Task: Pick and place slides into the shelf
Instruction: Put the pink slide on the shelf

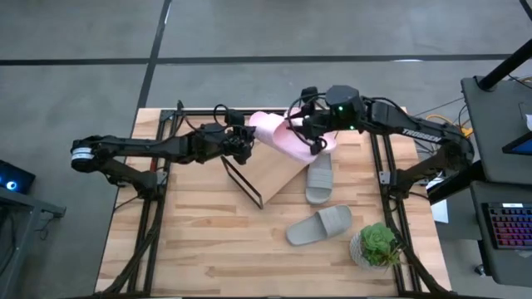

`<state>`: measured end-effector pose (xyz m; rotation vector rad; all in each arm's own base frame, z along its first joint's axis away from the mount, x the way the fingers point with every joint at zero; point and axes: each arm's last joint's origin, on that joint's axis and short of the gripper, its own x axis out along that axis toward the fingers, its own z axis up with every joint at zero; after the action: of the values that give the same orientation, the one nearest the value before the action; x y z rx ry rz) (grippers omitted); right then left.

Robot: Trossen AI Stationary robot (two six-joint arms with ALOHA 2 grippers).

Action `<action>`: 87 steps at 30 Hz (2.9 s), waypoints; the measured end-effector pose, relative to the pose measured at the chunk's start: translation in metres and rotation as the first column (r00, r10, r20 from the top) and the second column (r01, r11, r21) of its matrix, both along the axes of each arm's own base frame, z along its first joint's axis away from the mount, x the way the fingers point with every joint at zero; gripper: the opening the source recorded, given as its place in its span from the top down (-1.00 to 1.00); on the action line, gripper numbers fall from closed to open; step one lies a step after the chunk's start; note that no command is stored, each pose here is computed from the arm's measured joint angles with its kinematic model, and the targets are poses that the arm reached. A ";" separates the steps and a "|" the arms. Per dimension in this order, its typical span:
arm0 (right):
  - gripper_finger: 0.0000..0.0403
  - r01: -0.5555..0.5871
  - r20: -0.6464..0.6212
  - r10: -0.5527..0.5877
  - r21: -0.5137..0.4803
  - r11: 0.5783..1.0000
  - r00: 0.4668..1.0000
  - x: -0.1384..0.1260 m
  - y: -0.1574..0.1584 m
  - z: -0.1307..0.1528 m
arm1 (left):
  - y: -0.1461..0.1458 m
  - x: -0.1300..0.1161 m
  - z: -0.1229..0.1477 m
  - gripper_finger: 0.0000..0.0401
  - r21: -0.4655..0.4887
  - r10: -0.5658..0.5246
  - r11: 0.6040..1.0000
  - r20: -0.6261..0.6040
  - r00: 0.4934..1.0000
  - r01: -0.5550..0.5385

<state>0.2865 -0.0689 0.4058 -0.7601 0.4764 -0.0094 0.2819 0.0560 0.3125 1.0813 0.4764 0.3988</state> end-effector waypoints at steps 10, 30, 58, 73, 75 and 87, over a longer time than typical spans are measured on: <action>0.08 -0.106 -0.101 0.084 -0.234 0.967 0.991 0.012 0.025 -0.009 | 0.000 0.000 -0.001 0.87 0.023 -0.028 0.999 -0.025 0.999 0.028; 0.13 0.007 -0.161 -0.020 -0.082 0.997 0.987 -0.002 0.019 0.006 | -0.003 0.007 0.002 0.88 0.100 -0.145 0.983 -0.070 0.987 0.151; 0.27 0.068 -0.263 -0.067 -0.004 0.998 0.963 -0.025 0.043 0.019 | 0.037 -0.008 0.008 0.88 0.032 0.065 0.997 0.025 0.998 -0.066; -0.07 0.133 -0.299 -0.158 -0.103 0.986 0.941 -0.025 0.048 0.013 | 0.037 -0.007 0.012 0.88 0.005 -0.044 0.999 0.082 0.996 0.044; -0.06 0.168 -0.288 -0.197 -0.122 0.978 0.937 -0.025 0.047 0.013 | 0.036 -0.007 0.014 0.88 0.008 -0.070 0.998 0.098 0.993 0.069; 0.04 0.181 -0.235 -0.199 -0.097 0.979 0.951 -0.021 0.053 0.016 | 0.037 -0.007 0.016 0.88 0.015 -0.079 0.997 0.122 0.989 0.078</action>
<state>0.2653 -0.0155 0.4219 -0.7897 0.7870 -0.1151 0.2753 0.0929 0.3284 1.0750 0.3217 0.3959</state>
